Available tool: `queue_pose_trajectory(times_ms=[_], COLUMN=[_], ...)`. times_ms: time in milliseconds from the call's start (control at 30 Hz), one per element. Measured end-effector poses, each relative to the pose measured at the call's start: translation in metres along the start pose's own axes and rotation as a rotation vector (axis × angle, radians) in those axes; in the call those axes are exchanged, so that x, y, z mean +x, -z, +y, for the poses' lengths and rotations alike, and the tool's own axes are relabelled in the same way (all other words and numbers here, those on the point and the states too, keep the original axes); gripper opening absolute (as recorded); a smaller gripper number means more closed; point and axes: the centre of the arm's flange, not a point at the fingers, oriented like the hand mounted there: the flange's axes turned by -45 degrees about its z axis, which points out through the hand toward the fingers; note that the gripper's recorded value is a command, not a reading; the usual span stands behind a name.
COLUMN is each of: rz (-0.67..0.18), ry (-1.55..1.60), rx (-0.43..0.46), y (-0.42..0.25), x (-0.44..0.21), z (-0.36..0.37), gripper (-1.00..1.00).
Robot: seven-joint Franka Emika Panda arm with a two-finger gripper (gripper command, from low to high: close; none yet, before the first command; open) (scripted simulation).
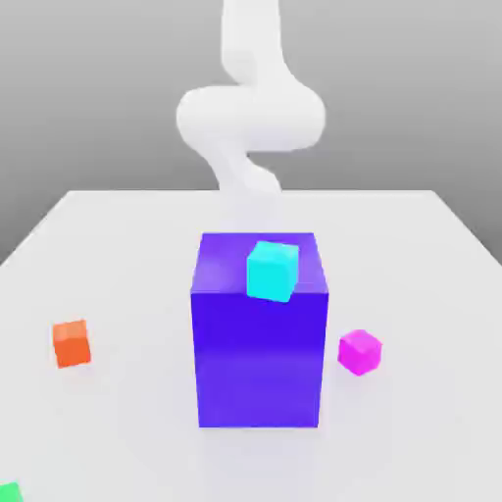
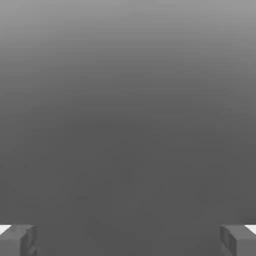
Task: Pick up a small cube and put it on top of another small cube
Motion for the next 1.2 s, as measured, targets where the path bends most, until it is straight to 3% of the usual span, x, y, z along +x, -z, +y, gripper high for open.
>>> queue_pose_trajectory(times_ms=[300, 567, 1000, 1200], rz=[-0.178, -0.290, -0.392, -0.411], ry=[0.542, 1.034, 1.835, 1.897], rx=[0.169, 0.355, 0.737, 0.833], y=[-0.143, -0.228, -0.275, -0.285], x=[-0.067, -0.167, -0.371, -0.397], z=[-0.071, -0.139, -0.202, -0.206], gripper=[0.00, 0.00, 0.00, 0.00])
